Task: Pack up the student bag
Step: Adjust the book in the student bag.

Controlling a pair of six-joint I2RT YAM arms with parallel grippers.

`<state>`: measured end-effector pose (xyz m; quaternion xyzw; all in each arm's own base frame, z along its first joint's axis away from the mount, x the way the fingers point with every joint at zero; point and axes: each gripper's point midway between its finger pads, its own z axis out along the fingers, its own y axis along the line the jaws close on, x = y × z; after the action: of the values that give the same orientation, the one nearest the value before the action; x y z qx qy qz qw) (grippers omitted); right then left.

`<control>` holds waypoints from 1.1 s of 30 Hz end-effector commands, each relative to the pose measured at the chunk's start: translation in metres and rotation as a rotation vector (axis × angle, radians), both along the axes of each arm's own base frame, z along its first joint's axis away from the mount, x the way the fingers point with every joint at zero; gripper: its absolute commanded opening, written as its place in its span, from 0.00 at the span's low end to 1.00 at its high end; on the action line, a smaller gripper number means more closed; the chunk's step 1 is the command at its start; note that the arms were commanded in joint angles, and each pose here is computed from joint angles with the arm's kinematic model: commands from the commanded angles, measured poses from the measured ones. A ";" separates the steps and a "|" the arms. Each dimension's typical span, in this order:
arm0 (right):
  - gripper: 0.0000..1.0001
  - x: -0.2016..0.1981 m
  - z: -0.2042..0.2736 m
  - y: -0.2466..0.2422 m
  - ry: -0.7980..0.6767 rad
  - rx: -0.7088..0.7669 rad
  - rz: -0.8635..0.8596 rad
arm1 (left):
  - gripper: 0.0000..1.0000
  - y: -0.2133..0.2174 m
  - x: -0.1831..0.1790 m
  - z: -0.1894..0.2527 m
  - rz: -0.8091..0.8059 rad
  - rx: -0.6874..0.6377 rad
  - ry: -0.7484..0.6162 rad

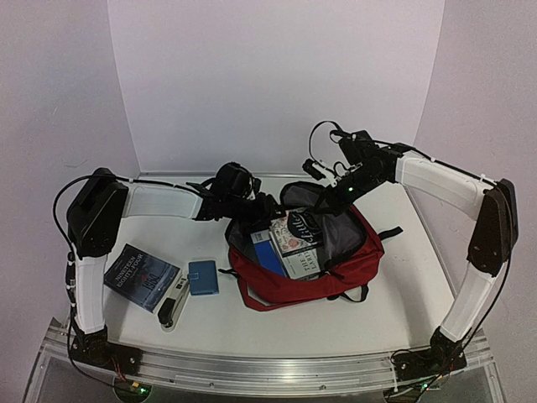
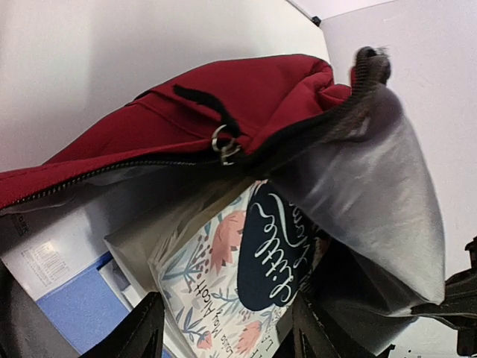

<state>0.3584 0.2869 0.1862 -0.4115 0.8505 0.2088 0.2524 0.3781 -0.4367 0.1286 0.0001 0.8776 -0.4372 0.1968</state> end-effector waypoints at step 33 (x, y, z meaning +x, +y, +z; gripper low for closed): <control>0.00 0.015 0.017 0.001 -0.025 0.019 -0.063 | 0.00 -0.068 -0.010 0.015 -0.054 -0.250 0.115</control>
<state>0.3612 0.2850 0.1871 -0.3986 0.8582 0.2038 0.2510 0.3428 -0.4786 0.1190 -0.0039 0.8580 -0.5056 0.0904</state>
